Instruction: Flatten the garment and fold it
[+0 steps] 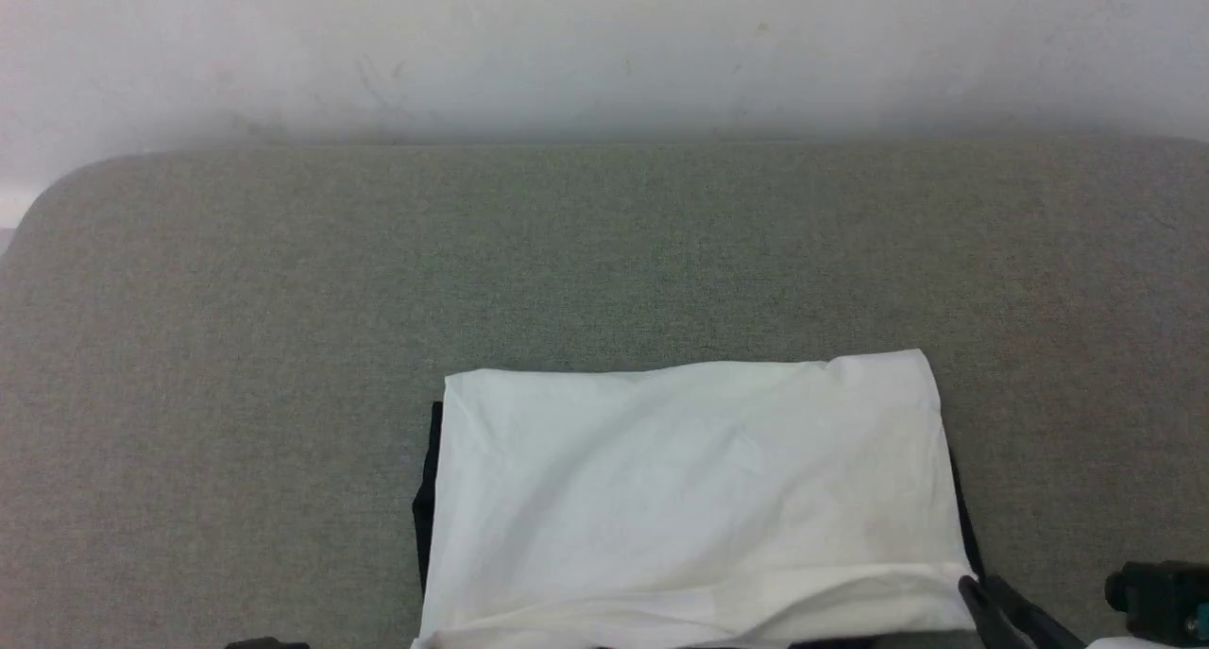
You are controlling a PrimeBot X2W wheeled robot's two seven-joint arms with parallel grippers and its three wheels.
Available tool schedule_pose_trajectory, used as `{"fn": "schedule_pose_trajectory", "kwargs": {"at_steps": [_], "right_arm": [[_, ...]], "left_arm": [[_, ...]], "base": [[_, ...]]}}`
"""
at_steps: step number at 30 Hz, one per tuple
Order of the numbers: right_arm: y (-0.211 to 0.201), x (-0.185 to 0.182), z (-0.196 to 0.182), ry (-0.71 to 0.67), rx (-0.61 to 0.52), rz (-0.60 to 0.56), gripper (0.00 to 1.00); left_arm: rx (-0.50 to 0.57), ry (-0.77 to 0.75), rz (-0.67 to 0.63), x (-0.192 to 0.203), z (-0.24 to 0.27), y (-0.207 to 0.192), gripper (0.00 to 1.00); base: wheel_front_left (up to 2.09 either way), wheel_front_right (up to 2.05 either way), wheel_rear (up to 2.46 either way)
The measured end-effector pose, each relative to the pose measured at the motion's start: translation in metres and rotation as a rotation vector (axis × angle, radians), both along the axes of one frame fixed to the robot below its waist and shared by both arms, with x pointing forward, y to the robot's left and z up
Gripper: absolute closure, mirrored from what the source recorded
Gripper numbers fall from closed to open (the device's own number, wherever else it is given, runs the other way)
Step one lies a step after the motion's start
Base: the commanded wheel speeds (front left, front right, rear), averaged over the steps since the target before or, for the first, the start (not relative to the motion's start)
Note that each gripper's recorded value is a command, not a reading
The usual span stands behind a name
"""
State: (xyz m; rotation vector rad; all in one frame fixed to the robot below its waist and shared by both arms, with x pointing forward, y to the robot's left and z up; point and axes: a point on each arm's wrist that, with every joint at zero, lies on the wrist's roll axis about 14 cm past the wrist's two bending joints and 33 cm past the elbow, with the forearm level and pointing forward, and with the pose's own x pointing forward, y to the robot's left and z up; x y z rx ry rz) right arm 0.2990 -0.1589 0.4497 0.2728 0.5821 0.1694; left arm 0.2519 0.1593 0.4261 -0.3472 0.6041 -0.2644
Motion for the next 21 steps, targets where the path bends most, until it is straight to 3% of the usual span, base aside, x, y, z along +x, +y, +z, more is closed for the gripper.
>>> {"fn": "schedule_pose_trajectory", "kwargs": {"at_steps": [1,3,5,6,12,16,21], "right_arm": [[0.000,-0.001,0.000,-0.001,-0.003,0.001,0.00],[0.001,-0.002,-0.002,-0.001,-0.005,0.002,0.00],[0.002,-0.004,-0.004,0.004,-0.008,0.007,0.00],[0.004,-0.004,-0.005,0.003,-0.004,0.011,0.00],[0.001,0.006,0.011,-0.051,0.010,-0.001,0.00],[-0.021,0.022,0.028,-0.116,-0.024,-0.060,0.00],[-0.044,0.044,0.030,-0.136,-0.103,-0.115,0.00]], "left_arm": [[0.003,0.002,0.003,0.000,-0.003,0.000,0.77],[0.006,-0.004,0.011,0.003,-0.006,-0.001,0.60],[0.011,-0.013,0.017,0.006,-0.008,-0.001,0.06],[0.005,-0.019,0.021,0.007,-0.007,-0.002,0.00],[-0.038,-0.059,0.074,0.020,0.008,0.000,0.00],[-0.046,-0.220,0.198,0.048,0.048,0.023,0.00],[0.064,-0.475,0.310,0.078,0.097,0.051,0.00]], "base": [[0.00,0.00,0.00],[0.00,0.00,0.00],[0.00,0.00,0.00],[0.00,0.00,0.00],[0.00,0.00,0.00],[0.00,0.00,0.00],[0.00,0.00,0.00]]}}
